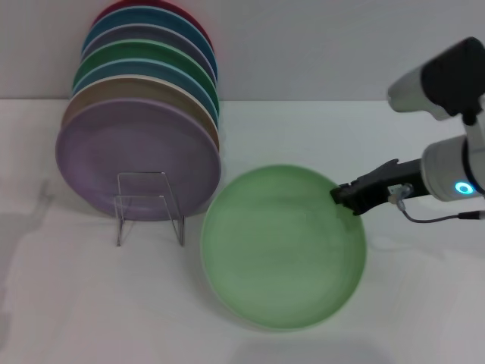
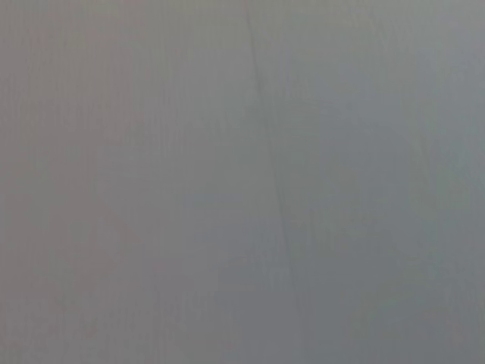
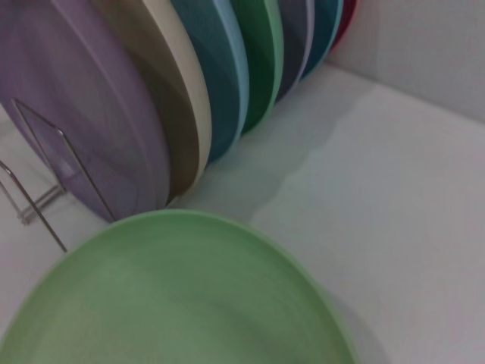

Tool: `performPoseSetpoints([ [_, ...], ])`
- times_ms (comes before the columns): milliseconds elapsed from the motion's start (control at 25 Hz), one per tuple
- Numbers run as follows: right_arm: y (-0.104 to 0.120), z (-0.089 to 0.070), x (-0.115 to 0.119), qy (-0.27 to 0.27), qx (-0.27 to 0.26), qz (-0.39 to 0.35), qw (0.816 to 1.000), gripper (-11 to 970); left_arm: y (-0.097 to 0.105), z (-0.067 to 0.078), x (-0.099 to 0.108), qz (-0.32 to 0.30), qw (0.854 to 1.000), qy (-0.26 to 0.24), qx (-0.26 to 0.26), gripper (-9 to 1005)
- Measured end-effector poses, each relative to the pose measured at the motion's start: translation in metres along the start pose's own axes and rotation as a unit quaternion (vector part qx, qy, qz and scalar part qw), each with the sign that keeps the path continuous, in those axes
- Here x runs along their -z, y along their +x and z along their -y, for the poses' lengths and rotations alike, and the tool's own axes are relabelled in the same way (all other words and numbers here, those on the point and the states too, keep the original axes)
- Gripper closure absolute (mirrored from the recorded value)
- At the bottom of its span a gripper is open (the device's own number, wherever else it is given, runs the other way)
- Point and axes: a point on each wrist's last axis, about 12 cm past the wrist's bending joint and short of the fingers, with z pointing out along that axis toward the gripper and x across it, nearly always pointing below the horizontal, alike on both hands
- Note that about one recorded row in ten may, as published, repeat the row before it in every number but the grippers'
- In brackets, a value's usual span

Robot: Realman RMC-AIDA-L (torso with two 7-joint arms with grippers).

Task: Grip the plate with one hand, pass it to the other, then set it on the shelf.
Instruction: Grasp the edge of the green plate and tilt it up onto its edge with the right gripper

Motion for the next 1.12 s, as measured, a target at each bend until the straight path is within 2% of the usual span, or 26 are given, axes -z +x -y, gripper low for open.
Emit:
performPoseSetpoints([
  [280,0.023,-0.001,0.026,0.008,0.025,0.118,0.993,935,-0.004,0.005,-0.004,0.018,1.0,0.014,0.004,167],
  [440,0.046,0.005,0.042,0.015,0.019,0.203,0.979,932,-0.013,0.018,-0.002,0.053,0.997,0.057,0.016,167],
  [680,0.083,0.019,0.044,0.016,-0.008,0.295,0.955,928,-0.023,0.038,-0.017,0.071,0.987,0.133,0.052,167],
  [800,0.097,0.027,0.043,0.031,-0.008,0.316,0.948,926,-0.031,0.039,-0.039,0.032,0.979,0.18,0.092,167],
  [920,0.106,0.033,0.042,0.039,-0.003,0.328,0.944,924,-0.047,0.048,-0.066,-0.04,0.964,0.236,0.115,167],
  [1120,0.112,0.037,0.039,0.059,0.026,0.343,0.937,921,-0.084,0.07,-0.095,-0.163,0.94,0.287,0.089,167],
])
